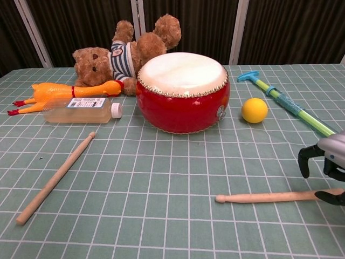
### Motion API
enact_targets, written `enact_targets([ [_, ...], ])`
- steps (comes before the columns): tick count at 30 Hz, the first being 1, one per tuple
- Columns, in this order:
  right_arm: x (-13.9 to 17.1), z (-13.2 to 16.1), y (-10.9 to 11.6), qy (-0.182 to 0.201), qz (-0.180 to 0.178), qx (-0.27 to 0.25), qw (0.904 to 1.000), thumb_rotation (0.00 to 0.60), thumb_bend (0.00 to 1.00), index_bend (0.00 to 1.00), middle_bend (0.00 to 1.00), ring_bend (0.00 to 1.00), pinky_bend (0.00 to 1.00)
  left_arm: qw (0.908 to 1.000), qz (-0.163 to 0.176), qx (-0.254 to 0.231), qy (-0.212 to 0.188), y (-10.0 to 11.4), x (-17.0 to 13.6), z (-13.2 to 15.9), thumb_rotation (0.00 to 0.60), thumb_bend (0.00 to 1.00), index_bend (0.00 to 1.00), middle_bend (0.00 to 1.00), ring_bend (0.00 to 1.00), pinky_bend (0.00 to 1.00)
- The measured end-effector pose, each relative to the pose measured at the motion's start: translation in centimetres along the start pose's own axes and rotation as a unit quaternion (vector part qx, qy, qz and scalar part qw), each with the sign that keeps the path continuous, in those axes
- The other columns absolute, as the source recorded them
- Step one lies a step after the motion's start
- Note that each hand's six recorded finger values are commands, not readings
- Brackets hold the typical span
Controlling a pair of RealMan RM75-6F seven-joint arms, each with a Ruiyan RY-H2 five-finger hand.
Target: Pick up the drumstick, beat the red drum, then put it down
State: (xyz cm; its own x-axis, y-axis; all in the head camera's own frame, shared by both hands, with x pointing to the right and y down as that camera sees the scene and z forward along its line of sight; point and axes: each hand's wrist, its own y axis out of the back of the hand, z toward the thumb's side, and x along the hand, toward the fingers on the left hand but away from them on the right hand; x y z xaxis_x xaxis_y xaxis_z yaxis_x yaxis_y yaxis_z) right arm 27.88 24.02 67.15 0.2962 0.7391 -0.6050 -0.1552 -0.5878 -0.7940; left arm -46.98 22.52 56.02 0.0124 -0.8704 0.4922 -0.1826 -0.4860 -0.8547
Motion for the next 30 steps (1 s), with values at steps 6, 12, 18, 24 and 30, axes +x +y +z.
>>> enact_targets([
  [6, -0.4, -0.5, -0.6, -0.012, 0.008, 0.001, 0.9999, 0.6, 0.35, 0.48, 1.0, 1.0, 0.99, 1.0, 0.0, 0.0, 0.0, 0.0, 0.0, 0.0, 0.6, 0.02, 0.0, 0.0, 0.0, 0.03],
  [12, -0.4, -0.9, -1.3, -0.022, 0.02, 0.0, 0.9996, 0.6, 0.35, 0.48, 1.0, 1.0, 0.99, 1.0, 0.0, 0.0, 0.0, 0.0, 0.0, 0.0, 0.6, 0.02, 0.0, 0.0, 0.0, 0.03],
  [18, -0.3, -0.7, -2.0, -0.023, 0.029, 0.004, 0.9993, 0.6, 0.35, 0.48, 1.0, 1.0, 0.99, 1.0, 0.0, -0.001, 0.0, 0.0, 0.0, 0.0, 0.6, 0.02, 0.0, 0.0, 0.0, 0.03],
  [24, -0.4, -0.5, -2.4, -0.025, 0.035, 0.007, 0.9991, 0.6, 0.35, 0.48, 1.0, 1.0, 0.99, 1.0, 0.0, -0.001, 0.0, 0.0, 0.0, 0.0, 0.6, 0.02, 0.0, 0.0, 0.0, 0.03],
  [30, -0.4, -0.4, -2.9, -0.029, 0.043, 0.008, 0.9986, 0.6, 0.47, 0.64, 1.0, 1.0, 0.99, 1.0, 0.0, -0.002, 0.0, 0.0, 0.0, 0.0, 0.6, 0.02, 0.0, 0.0, 0.0, 0.03],
])
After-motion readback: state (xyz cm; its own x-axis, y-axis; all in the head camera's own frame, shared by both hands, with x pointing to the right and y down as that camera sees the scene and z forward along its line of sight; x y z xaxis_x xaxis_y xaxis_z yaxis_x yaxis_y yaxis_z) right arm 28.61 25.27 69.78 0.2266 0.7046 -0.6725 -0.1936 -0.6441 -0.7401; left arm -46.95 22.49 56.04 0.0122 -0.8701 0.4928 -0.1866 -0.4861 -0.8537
